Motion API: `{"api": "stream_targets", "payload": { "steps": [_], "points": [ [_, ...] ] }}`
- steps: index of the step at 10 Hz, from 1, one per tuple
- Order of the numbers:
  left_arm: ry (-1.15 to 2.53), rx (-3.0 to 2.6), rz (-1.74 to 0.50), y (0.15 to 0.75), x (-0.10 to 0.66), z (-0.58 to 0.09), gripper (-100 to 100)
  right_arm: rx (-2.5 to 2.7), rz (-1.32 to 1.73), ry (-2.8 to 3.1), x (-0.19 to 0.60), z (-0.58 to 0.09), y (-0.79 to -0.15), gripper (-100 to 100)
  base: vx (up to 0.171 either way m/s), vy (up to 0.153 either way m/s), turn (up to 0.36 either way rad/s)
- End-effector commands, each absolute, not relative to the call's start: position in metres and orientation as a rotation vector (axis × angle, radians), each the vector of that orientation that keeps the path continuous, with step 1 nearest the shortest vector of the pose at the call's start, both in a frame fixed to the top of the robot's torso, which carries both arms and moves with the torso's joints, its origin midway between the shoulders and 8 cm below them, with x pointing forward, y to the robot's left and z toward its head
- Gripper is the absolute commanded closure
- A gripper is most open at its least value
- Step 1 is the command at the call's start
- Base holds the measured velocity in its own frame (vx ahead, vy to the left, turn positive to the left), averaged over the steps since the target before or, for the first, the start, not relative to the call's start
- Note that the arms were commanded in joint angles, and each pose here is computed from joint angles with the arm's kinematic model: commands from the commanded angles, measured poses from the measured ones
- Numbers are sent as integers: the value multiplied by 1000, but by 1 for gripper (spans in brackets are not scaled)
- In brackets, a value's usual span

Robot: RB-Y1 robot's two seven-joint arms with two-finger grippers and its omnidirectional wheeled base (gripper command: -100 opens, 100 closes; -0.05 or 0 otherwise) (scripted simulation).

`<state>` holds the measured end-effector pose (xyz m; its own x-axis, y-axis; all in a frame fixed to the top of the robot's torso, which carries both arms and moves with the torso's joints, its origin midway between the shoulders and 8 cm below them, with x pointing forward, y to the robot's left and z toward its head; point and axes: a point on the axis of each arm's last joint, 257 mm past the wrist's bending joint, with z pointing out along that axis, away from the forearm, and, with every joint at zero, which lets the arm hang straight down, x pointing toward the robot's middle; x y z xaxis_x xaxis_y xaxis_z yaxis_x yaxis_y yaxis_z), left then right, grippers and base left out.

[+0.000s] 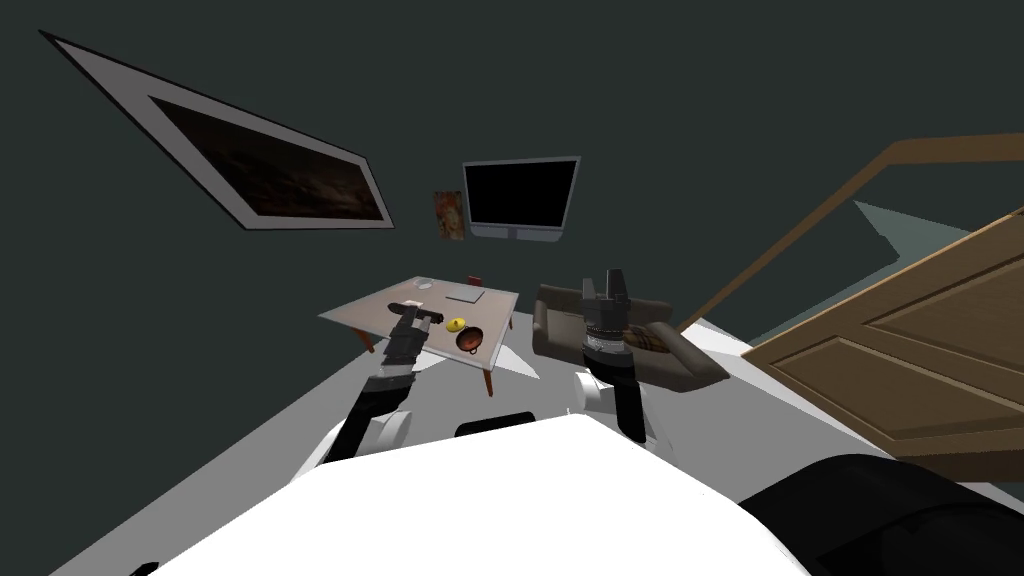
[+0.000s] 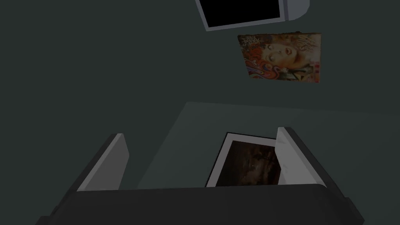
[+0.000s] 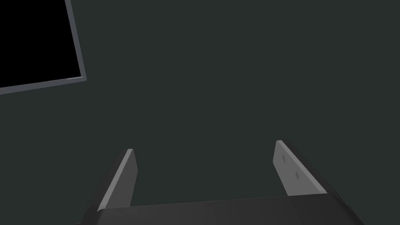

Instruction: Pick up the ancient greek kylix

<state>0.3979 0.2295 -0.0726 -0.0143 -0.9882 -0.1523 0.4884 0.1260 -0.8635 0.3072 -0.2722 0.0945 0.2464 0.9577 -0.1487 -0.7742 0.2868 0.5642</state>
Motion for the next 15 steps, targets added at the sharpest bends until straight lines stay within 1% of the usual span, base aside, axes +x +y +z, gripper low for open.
{"api": "stream_targets", "payload": {
  "steps": [1,2,3,4,5,6,7,8,9,11,15],
  "points": [
    [979,-750,-1330,230,409,-92,-100,417,1228,519,307,94,-272,0,-28,22,-47],
    [1018,-788,-1323,229,418,-110,-100,417,1228,519,307,94,-272,0,-46,39,-74],
    [1021,-791,-1321,229,418,-111,-100,417,1228,519,307,94,-272,0,-40,27,-27],
    [1065,-833,-1310,228,427,-131,-100,417,1228,519,307,94,-272,0,-37,23,-40],
    [1065,-833,-1310,228,427,-131,-100,417,1228,519,307,94,-272,0,-28,15,-29],
    [1109,-876,-1296,227,435,-152,-100,417,1228,519,307,94,-272,0,-24,17,-47],
    [1109,-876,-1296,227,435,-152,-100,417,1228,519,307,94,-272,0,-19,18,-24],
    [1152,-917,-1282,226,442,-172,-100,417,1228,519,307,94,-272,0,-20,20,-48],
    [1154,-920,-1280,226,443,-173,-100,417,1228,519,307,94,-272,0,-19,18,-27],
    [1234,-993,-1249,223,455,-209,-100,417,1228,519,307,94,-272,0,-23,31,-57],
    [1334,-1083,-1193,223,463,-257,-100,417,1228,519,307,94,-272,0,-9,22,-31]
  ]
}}
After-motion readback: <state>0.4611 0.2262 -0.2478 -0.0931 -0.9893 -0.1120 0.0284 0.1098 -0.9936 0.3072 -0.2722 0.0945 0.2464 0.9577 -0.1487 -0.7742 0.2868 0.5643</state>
